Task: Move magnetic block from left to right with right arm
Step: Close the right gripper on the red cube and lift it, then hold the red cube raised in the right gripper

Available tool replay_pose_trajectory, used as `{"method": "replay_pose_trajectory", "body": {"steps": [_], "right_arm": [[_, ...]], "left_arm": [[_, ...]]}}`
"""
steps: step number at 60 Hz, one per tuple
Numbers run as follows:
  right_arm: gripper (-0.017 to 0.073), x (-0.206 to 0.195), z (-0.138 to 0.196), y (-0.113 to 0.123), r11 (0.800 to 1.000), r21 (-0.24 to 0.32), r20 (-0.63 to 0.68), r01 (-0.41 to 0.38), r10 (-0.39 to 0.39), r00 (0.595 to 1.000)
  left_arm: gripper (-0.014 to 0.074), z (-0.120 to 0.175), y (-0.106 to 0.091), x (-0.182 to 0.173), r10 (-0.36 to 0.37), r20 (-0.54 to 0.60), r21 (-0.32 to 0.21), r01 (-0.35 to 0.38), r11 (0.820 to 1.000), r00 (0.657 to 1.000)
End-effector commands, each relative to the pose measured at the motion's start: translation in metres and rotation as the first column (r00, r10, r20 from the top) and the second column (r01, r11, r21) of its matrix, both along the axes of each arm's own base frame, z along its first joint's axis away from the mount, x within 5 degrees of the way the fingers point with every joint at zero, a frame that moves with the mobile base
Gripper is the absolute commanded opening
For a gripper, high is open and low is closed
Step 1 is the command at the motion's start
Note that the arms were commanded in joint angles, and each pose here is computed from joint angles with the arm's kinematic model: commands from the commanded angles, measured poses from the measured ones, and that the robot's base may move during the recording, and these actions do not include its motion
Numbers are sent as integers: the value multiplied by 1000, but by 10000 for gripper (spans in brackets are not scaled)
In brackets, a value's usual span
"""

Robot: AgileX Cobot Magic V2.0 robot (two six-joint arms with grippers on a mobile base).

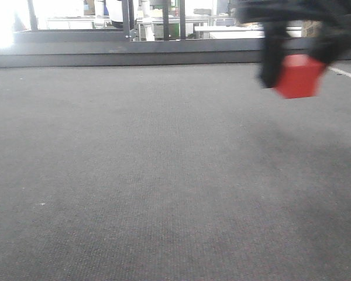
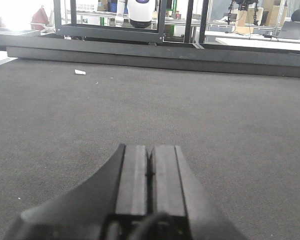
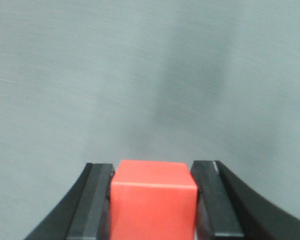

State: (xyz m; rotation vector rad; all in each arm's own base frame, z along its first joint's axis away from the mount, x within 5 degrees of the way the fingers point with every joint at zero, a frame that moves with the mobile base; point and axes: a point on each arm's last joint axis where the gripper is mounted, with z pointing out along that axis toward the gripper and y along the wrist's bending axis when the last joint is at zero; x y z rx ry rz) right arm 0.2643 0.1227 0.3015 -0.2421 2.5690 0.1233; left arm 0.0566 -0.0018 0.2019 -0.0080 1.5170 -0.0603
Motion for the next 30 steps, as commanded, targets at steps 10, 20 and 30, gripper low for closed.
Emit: {"method": "replay_pose_trajectory", "body": {"steps": [10,20,30], "right_arm": [[215,-48,15,-48,999,39,214,11,-19,977],[215,-86,14,-62,997,76,307,-5,-18,951],[215,-119,18,-74,992,121,418,-25,-28,908]], "left_arm": [[-116,5,0,-1,2,94,-7,-1,1000,996],[-116,5,0,-1,2,94,-7,-1,1000,996],[-116,5,0,-1,2,94,-7,-1,1000,996]]}}
